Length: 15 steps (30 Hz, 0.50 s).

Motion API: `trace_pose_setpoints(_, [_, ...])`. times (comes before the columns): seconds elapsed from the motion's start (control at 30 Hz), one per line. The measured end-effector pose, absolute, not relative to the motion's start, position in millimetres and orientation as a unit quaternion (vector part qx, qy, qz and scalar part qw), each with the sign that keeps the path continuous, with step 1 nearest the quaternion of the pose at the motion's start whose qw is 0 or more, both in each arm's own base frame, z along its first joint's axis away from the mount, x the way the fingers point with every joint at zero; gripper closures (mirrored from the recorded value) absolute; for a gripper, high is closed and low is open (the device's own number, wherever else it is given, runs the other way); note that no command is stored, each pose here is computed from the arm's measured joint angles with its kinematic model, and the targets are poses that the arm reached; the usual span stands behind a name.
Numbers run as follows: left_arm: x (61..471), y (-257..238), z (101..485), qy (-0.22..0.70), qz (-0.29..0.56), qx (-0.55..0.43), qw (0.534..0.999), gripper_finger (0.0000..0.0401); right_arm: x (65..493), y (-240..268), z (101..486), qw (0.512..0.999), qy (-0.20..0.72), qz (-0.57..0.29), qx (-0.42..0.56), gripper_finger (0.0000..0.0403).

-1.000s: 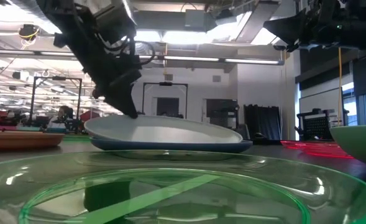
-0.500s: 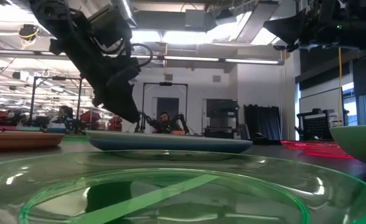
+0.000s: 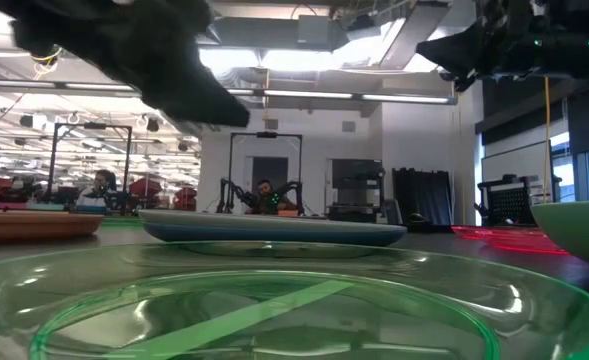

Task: Stack plastic plates
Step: Stack the green plate on top of the white plate

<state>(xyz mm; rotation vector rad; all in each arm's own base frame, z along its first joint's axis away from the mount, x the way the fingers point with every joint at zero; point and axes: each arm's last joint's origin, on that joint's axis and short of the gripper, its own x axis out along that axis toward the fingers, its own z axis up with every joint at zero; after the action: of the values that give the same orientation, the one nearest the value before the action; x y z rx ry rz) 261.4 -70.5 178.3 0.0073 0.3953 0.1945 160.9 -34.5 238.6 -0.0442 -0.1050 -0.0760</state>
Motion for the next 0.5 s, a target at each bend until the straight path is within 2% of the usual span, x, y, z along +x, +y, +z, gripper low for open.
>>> trace_pose_setpoints(0.3, [217.9, -75.5, 151.8, 0.075, 0.044, -0.028, 0.996, 0.0270, 208.1, 5.5, 256.2, 0.994, 0.093, -0.017, -0.050, 0.0400])
trace_pose_setpoints(0.5, [208.4, -83.3, 149.0, 0.064, 0.018, -0.042, 0.997, 0.0270, 225.2, 36.8, 266.1, 0.983, 0.182, 0.023, -0.028, 0.0400])
